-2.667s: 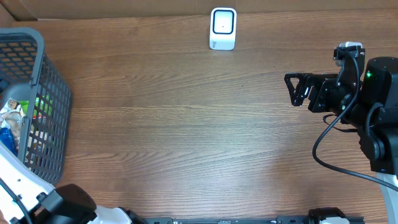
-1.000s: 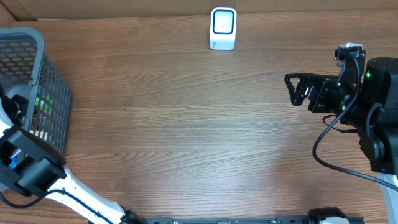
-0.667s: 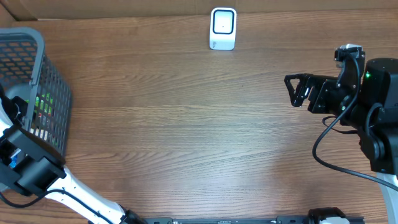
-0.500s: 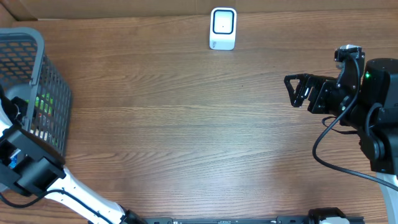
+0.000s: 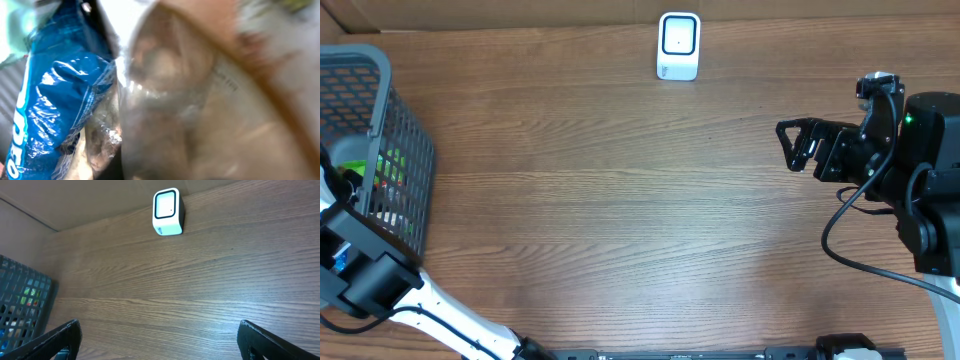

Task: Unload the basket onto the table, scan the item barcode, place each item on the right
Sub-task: 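Grasp the cream-coloured snack bag with the left gripper and lift it out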

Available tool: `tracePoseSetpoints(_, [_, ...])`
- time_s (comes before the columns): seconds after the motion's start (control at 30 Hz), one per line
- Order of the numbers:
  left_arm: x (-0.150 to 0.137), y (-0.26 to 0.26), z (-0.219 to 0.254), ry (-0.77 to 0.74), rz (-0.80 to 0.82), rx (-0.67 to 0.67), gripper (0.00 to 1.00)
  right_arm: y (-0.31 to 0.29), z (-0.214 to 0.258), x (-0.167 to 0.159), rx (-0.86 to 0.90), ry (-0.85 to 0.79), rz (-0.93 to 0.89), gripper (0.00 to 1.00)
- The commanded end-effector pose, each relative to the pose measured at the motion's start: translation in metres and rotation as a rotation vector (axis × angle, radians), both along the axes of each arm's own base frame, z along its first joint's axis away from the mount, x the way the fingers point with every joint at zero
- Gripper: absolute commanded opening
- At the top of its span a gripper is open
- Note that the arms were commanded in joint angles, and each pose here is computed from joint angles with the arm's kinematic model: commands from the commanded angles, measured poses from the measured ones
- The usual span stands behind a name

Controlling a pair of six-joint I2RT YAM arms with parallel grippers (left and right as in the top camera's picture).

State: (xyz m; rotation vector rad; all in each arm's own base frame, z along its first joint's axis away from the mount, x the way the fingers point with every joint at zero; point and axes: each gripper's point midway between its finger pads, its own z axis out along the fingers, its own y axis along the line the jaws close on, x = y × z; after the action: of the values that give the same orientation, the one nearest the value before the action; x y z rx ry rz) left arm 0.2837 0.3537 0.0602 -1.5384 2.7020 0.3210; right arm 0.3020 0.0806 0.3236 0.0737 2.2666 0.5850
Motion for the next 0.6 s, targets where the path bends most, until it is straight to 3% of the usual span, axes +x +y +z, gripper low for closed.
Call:
tracePoseSetpoints(0.0, [-0.009, -0.007, -0.019, 0.04, 0.007, -0.051, 0.04, 0.0, 0.011, 0.001, 0.011, -0.025, 0.0, 1.0])
tracePoseSetpoints(0.13, [-0.003, -0.004, 0.003, 0.013, 0.041, -0.043, 0.04, 0.0, 0.011, 0.001, 0.011, -0.026, 0.0, 1.0])
tracePoseSetpoints(0.3, [0.022, 0.005, 0.087, -0.15, 0.034, 0.014, 0.04, 0.0, 0.011, 0.001, 0.011, -0.026, 0.0, 1.0])
tracePoseSetpoints(0.57, [0.026, -0.003, 0.212, -0.369, 0.007, 0.18, 0.04, 0.001, 0.012, 0.001, 0.016, -0.029, 0.006, 1.0])
